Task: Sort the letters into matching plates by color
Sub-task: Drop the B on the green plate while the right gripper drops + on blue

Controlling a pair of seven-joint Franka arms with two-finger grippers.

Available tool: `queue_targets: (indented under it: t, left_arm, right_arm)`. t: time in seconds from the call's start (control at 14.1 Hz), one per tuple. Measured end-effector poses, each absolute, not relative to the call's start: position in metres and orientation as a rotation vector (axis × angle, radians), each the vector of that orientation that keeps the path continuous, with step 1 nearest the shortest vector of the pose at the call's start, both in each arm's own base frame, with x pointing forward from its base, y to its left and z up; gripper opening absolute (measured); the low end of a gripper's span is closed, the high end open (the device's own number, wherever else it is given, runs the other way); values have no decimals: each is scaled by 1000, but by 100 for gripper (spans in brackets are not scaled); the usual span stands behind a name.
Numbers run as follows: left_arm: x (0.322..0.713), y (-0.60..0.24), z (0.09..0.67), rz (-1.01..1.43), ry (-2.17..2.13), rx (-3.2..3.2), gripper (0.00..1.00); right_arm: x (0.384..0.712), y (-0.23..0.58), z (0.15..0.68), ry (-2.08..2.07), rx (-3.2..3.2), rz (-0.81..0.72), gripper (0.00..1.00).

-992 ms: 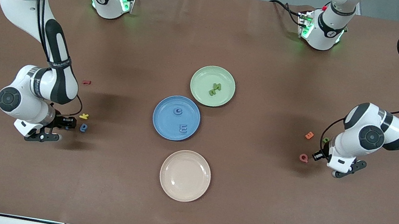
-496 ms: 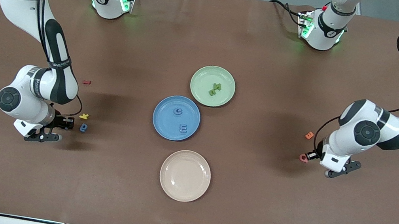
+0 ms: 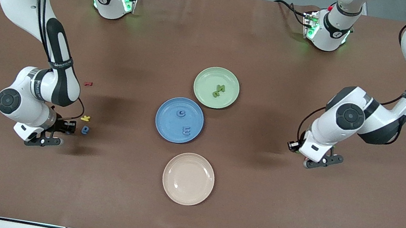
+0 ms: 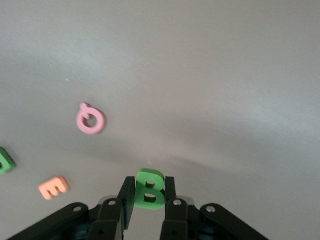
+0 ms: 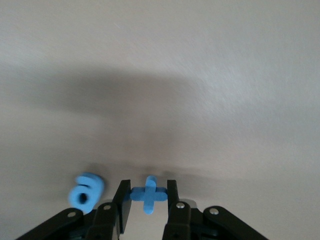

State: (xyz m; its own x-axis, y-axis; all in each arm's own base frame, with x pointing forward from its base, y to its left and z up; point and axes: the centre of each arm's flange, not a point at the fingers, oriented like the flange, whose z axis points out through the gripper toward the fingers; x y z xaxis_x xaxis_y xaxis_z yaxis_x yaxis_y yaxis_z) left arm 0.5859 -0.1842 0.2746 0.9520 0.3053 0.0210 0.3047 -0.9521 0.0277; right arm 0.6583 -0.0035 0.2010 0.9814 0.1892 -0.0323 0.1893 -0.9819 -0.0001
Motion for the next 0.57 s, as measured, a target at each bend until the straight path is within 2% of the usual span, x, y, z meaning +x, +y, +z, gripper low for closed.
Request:
queue_targets:
  t: [0.28, 0.57]
  left_arm:
    - [560, -247, 280, 31, 514, 3058, 28]
    - [518, -325, 276, 6, 557, 3048, 28]
  right_arm:
    - [656, 58, 241, 339, 3139, -72, 33]
    - [638, 155, 255, 217, 3148, -105, 33]
